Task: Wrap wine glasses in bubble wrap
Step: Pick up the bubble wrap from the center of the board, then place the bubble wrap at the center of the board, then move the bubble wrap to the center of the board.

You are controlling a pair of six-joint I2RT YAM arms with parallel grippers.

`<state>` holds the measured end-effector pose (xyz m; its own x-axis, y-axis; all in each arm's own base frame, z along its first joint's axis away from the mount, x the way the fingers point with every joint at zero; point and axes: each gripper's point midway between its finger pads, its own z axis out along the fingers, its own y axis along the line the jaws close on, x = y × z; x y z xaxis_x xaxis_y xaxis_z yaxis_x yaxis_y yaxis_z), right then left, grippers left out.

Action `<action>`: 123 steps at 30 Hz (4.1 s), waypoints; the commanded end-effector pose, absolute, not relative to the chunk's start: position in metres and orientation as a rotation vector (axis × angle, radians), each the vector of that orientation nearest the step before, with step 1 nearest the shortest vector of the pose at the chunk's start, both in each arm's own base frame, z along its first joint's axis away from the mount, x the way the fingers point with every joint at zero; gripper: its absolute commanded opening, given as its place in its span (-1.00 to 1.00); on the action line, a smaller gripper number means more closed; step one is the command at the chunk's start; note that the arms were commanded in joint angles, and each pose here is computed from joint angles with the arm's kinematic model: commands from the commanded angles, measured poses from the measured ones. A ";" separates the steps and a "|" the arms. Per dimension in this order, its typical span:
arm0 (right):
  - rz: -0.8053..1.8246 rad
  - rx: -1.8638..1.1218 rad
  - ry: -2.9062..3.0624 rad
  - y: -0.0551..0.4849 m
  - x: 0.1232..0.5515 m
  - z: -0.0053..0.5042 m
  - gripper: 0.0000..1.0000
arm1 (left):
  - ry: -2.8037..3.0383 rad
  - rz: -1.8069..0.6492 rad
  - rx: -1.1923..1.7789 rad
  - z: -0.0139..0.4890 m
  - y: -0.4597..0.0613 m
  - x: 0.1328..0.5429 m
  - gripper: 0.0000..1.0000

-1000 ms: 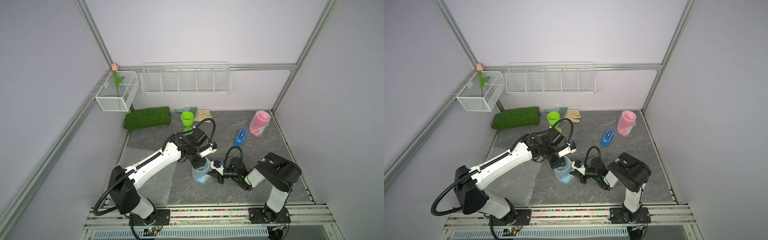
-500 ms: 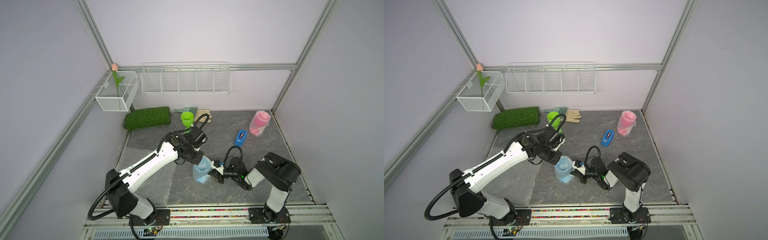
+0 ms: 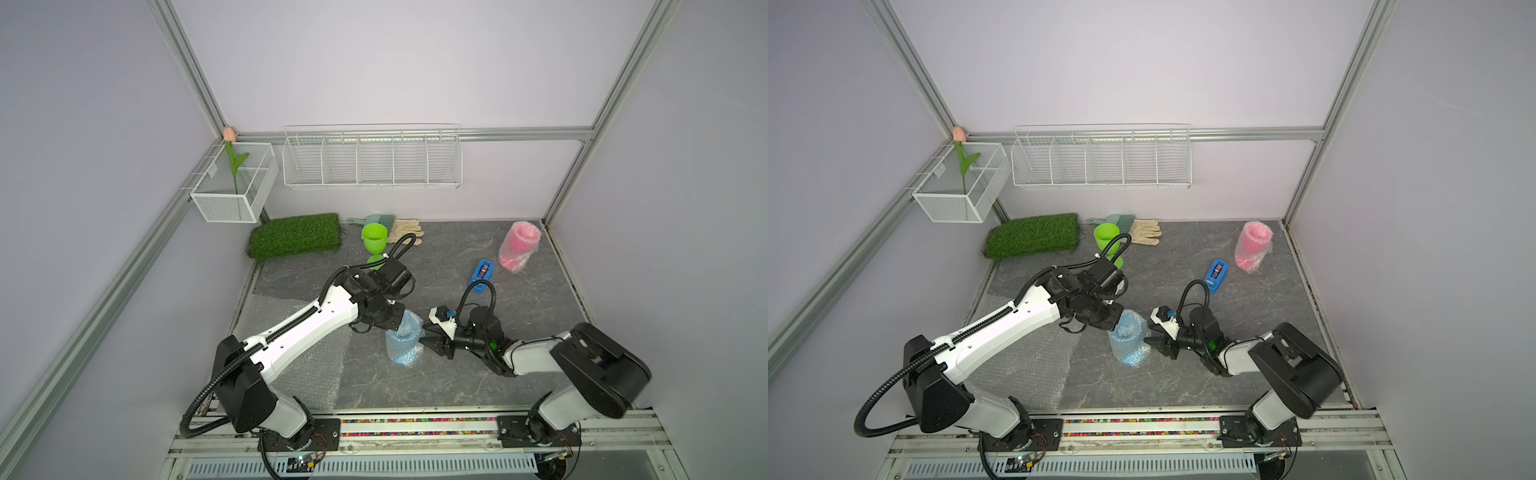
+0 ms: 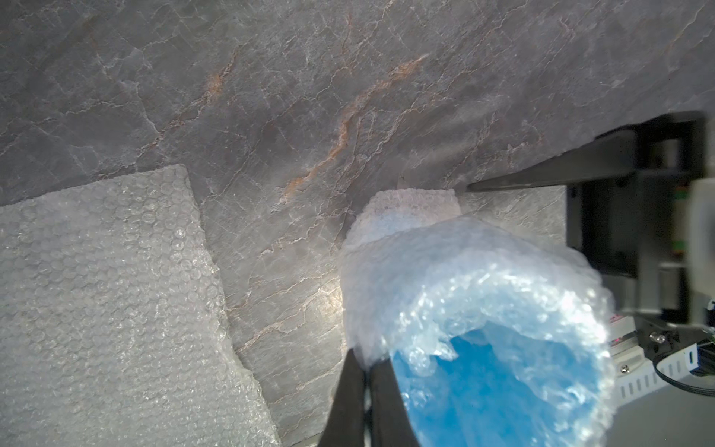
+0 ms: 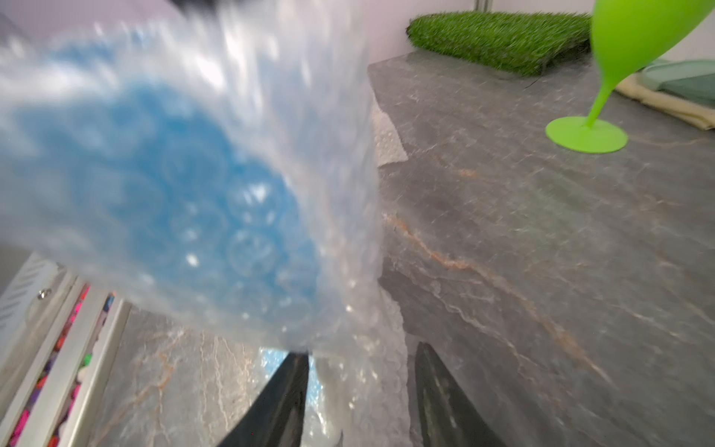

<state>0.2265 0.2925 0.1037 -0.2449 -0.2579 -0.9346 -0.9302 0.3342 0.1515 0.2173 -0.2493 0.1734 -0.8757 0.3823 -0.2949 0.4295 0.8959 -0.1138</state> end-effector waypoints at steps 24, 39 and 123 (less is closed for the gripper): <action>0.838 -0.280 2.722 0.279 0.222 0.194 -0.14 | 2.809 -0.203 0.546 0.170 -0.254 0.228 -1.00; 0.681 -0.287 2.822 0.295 0.236 0.163 -0.50 | 2.782 -0.284 0.502 0.174 -0.259 0.228 -1.00; 0.280 -0.056 2.457 0.132 0.441 0.308 -0.04 | 3.148 0.033 -0.086 0.008 -0.116 0.241 0.01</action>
